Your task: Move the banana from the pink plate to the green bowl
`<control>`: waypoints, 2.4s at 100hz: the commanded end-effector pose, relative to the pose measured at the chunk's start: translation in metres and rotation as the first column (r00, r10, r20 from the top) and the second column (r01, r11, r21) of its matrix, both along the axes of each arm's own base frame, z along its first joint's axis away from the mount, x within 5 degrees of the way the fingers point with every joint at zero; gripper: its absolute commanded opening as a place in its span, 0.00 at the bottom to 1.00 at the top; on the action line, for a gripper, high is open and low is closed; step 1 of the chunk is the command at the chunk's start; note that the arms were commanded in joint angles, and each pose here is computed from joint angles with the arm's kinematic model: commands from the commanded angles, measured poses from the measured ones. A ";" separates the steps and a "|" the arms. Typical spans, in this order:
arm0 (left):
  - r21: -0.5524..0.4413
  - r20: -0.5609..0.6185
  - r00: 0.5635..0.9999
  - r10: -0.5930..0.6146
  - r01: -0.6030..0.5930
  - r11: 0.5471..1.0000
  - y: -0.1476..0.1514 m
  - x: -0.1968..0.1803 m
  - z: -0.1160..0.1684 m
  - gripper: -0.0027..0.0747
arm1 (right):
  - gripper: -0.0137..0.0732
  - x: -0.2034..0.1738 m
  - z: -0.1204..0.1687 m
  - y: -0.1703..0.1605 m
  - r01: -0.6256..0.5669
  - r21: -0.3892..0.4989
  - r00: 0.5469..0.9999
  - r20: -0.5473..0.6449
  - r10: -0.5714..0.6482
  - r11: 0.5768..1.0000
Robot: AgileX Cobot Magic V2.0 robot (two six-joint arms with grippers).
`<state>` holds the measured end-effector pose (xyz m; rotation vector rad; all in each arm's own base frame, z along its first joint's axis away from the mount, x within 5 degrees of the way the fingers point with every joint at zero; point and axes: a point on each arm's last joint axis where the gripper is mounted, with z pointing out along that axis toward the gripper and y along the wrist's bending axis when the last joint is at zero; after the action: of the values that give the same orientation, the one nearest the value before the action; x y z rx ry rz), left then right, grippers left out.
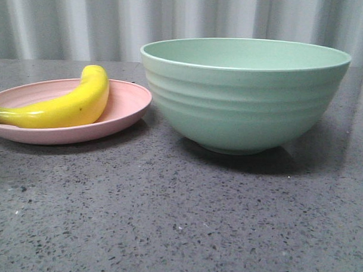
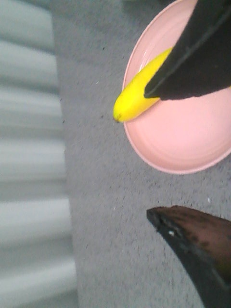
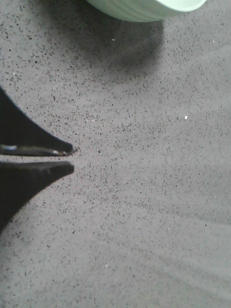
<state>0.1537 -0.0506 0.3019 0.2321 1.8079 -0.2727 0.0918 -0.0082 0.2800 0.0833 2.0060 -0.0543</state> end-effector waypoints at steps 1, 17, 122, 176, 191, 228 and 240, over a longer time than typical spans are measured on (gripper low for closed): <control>-0.007 0.003 0.998 -0.061 0.061 0.998 -0.017 0.016 0.013 0.60 | 0.07 0.004 0.017 -0.002 0.016 -0.008 0.995 0.100 -0.015 1.000; 0.036 -0.141 0.978 -0.151 0.158 0.987 -0.050 0.042 0.002 0.60 | 0.07 0.004 0.017 -0.002 0.016 -0.008 0.995 0.100 -0.015 1.000; 0.095 -0.339 0.919 -0.201 0.246 0.964 -0.101 0.093 -0.043 0.44 | 0.07 0.004 0.017 0.000 -0.002 -0.001 0.995 0.101 0.002 1.000; 0.053 -0.279 0.936 -0.214 0.237 0.970 -0.104 0.096 -0.012 0.25 | 0.07 0.008 0.015 0.009 -0.094 0.017 0.995 -0.034 0.094 0.995; 0.037 -0.223 0.948 -0.227 0.241 0.970 -0.100 0.088 0.015 0.25 | 0.07 0.024 0.033 0.021 -0.204 0.022 0.976 -0.069 0.205 0.979; 0.013 -0.146 0.898 -0.415 0.421 0.907 -0.124 0.035 0.050 0.25 | 0.59 0.081 0.067 0.083 -0.460 0.118 0.855 -0.208 0.475 0.880; 0.016 -0.155 0.863 -0.481 0.489 0.872 -0.137 0.021 0.049 0.25 | 0.65 0.095 0.082 0.098 -0.473 0.225 0.835 -0.192 0.515 0.851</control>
<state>0.1841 -0.1805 0.3275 0.7350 2.0075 -0.5395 0.1763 0.0794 0.3366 -0.4083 2.3009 0.3563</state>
